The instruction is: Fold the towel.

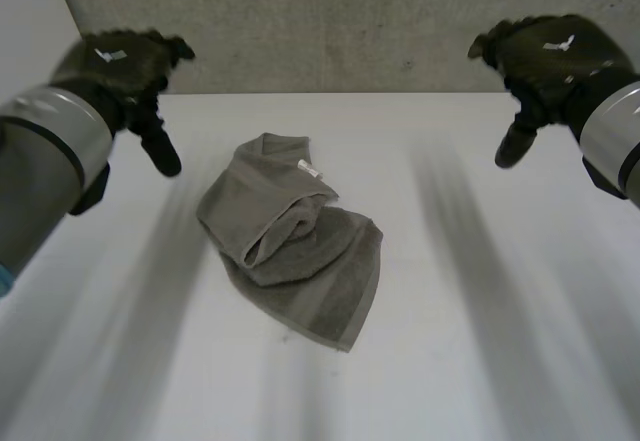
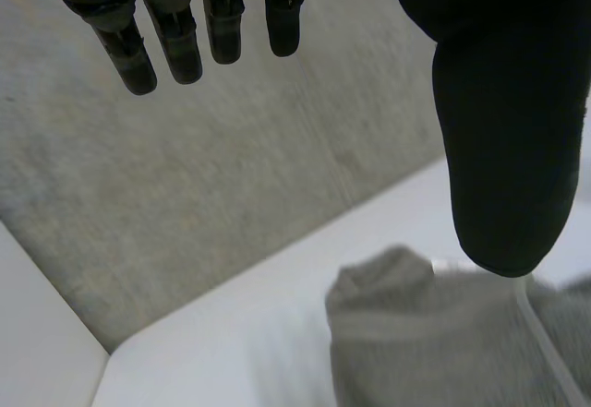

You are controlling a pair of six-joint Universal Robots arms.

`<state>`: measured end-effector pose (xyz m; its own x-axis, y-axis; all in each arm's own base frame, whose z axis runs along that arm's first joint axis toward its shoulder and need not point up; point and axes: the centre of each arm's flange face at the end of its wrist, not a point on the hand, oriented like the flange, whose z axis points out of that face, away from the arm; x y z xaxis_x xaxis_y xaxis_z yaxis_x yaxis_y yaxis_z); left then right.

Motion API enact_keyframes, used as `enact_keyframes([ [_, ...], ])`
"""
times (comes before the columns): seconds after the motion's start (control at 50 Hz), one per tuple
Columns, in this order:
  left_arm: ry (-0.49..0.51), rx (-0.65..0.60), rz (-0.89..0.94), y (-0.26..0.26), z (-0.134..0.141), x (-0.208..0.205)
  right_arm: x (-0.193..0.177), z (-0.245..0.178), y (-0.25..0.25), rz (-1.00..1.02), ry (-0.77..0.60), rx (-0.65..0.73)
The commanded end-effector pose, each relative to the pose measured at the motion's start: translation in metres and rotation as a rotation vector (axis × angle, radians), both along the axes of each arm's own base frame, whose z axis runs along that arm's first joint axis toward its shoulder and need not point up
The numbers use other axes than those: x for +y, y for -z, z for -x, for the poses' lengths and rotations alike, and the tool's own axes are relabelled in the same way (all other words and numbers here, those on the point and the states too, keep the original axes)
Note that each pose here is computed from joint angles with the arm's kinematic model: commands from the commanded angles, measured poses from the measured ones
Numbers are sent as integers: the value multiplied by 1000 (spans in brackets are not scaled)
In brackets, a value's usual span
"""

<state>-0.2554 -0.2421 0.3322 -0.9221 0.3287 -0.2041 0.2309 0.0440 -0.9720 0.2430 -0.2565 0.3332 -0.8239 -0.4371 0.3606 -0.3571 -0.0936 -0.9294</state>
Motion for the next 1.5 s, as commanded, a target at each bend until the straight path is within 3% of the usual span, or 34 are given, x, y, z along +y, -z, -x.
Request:
enact_keyframes([
  [0.02,100,-203,-85,51,15,-7,2,-2,16,25,-34,193],
  [0.22,280,-250,-247,139,49,-17,-5,-4,38,-38,-46,218],
  [0.4,314,-202,-120,151,71,-26,-11,-6,50,-66,-47,230],
  [0.5,349,-154,-6,122,93,-21,-15,-3,47,-58,-34,225],
  [0.56,382,-61,106,76,113,-12,-15,-3,45,-52,-31,221],
  [0.6,373,101,225,9,119,-3,-14,-3,42,-44,-32,215],
  [0.62,373,102,226,9,119,-3,-14,-3,42,-44,-32,215],
  [0.66,331,292,338,-57,112,5,-13,-3,39,-38,-31,212],
  [0.78,289,428,408,-108,96,17,-13,-3,40,-39,-32,212],
  [0.84,292,407,376,-108,92,25,-13,-3,38,-34,-32,212],
  [0.94,281,292,208,-61,92,20,-12,-2,37,-30,-32,210],
  [0.98,258,155,87,-10,92,10,-12,-3,37,-31,-38,210],
  [1.0,258,154,86,-9,92,10,-12,-3,37,-31,-38,210],
  [1.04,223,-28,1,45,85,-11,-11,-3,38,-33,-40,212],
  [1.2,227,-303,-129,138,76,-25,-9,-5,39,-35,-46,213],
  [1.36,237,-355,-188,183,80,-32,-10,-5,43,-47,-47,220],
  [1.5,230,-344,-169,185,87,-43,-10,-4,46,-53,-46,226],
])
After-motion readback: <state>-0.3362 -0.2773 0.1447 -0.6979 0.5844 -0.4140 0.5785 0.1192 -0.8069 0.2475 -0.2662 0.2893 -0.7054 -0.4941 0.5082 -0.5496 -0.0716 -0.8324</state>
